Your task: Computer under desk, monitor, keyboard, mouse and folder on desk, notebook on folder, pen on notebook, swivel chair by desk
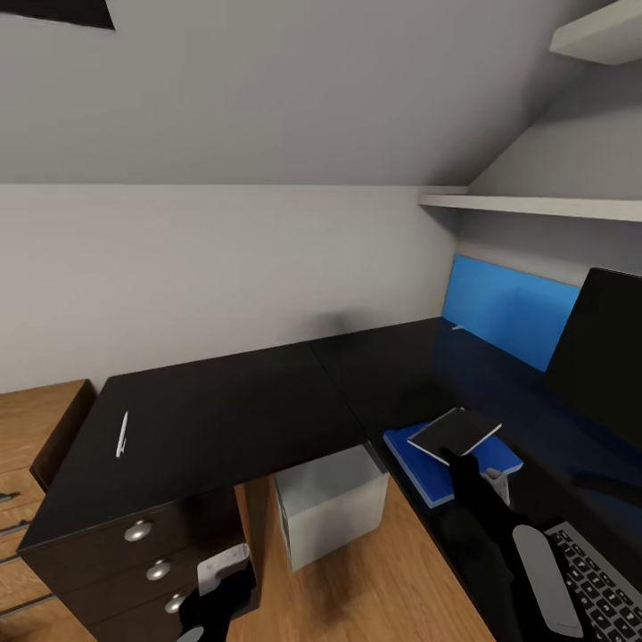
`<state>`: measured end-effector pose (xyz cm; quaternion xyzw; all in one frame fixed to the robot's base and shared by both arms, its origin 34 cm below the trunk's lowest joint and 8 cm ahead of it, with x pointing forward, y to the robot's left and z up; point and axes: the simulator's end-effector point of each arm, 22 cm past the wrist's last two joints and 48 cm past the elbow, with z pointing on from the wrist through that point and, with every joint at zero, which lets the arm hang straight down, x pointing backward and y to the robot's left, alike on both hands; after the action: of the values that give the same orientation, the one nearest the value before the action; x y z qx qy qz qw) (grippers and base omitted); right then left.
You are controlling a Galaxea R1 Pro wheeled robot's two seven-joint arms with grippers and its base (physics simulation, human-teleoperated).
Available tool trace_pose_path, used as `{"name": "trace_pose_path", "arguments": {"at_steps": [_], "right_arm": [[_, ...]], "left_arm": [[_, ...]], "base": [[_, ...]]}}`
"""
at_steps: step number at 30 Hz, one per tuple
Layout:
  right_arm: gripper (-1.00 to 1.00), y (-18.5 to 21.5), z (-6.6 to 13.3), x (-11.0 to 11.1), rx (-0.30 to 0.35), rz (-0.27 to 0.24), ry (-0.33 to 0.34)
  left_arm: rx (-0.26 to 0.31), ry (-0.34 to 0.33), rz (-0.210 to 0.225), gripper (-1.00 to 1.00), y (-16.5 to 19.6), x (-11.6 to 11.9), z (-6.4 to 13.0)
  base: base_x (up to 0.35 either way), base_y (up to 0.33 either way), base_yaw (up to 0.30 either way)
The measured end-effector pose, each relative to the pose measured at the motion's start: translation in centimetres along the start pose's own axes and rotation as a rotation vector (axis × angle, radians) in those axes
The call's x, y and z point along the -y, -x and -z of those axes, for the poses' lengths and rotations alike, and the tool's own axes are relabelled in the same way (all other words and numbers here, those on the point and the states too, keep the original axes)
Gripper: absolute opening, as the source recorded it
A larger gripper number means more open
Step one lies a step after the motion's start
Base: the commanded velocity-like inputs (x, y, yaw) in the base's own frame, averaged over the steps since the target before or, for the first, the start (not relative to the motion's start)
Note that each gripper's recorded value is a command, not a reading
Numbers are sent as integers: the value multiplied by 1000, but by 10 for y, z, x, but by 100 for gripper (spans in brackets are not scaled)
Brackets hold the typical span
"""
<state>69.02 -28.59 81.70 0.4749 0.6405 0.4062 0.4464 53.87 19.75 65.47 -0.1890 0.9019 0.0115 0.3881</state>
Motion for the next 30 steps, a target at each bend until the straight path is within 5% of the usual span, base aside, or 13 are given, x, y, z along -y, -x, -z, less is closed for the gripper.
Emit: {"name": "trace_pose_path", "arguments": {"at_steps": [30], "right_arm": [[-100,-3,-4,20,1,1,2]], "left_arm": [[-1,-20,-14,100,-22,5,-11]], "base": [[0,0,0]]}}
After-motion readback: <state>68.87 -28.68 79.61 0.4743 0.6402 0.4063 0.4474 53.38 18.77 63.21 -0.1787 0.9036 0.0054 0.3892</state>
